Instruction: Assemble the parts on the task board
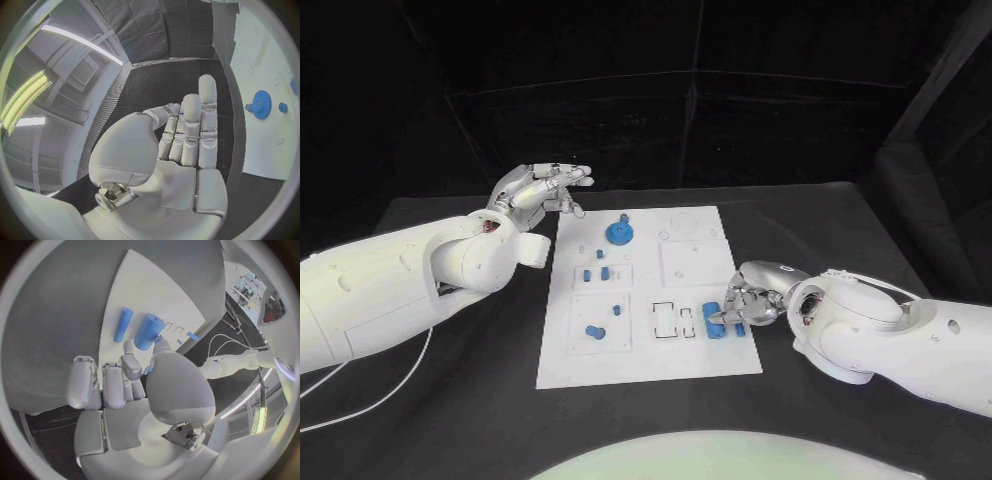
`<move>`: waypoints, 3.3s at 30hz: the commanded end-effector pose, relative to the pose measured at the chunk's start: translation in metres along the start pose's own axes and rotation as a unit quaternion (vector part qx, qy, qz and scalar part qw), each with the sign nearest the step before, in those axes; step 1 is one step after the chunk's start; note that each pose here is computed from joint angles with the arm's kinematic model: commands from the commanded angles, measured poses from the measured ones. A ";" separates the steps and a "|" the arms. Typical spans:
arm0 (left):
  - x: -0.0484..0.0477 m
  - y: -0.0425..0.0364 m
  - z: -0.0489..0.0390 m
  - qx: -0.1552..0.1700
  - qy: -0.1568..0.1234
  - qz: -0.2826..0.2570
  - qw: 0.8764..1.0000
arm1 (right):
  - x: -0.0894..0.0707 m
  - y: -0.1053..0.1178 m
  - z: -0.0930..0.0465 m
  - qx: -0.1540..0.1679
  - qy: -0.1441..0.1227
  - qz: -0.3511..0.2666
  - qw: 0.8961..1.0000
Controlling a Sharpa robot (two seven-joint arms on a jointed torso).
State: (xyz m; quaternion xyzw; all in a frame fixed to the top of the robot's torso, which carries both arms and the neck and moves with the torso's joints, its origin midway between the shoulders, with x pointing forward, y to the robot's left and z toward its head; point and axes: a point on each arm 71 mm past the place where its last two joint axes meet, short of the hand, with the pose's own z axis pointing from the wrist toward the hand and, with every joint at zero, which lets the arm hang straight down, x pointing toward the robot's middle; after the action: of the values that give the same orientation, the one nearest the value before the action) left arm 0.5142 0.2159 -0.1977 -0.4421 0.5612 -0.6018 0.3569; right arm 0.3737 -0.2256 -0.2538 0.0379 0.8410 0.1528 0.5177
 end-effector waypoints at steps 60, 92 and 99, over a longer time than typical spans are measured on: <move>0.0011 -0.0012 0.0003 0.004 0.006 -0.001 1.000 | 0.027 0.055 0.014 -0.031 0.001 0.129 0.991; 0.0007 -0.0013 0.0001 0.004 0.006 -0.001 1.000 | 0.026 0.064 0.017 -0.053 -0.011 0.128 0.990; -0.0003 -0.0013 0.0000 0.003 0.005 0.000 1.000 | 0.027 0.067 0.010 -0.068 0.000 0.131 0.989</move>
State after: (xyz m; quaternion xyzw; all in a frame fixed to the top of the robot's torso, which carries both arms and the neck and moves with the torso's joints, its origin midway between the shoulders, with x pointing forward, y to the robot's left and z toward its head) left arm 0.5143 0.2172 -0.1982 -0.4425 0.5616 -0.6010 0.3572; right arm 0.3657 -0.1569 -0.2636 0.1206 0.8192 0.2609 0.4963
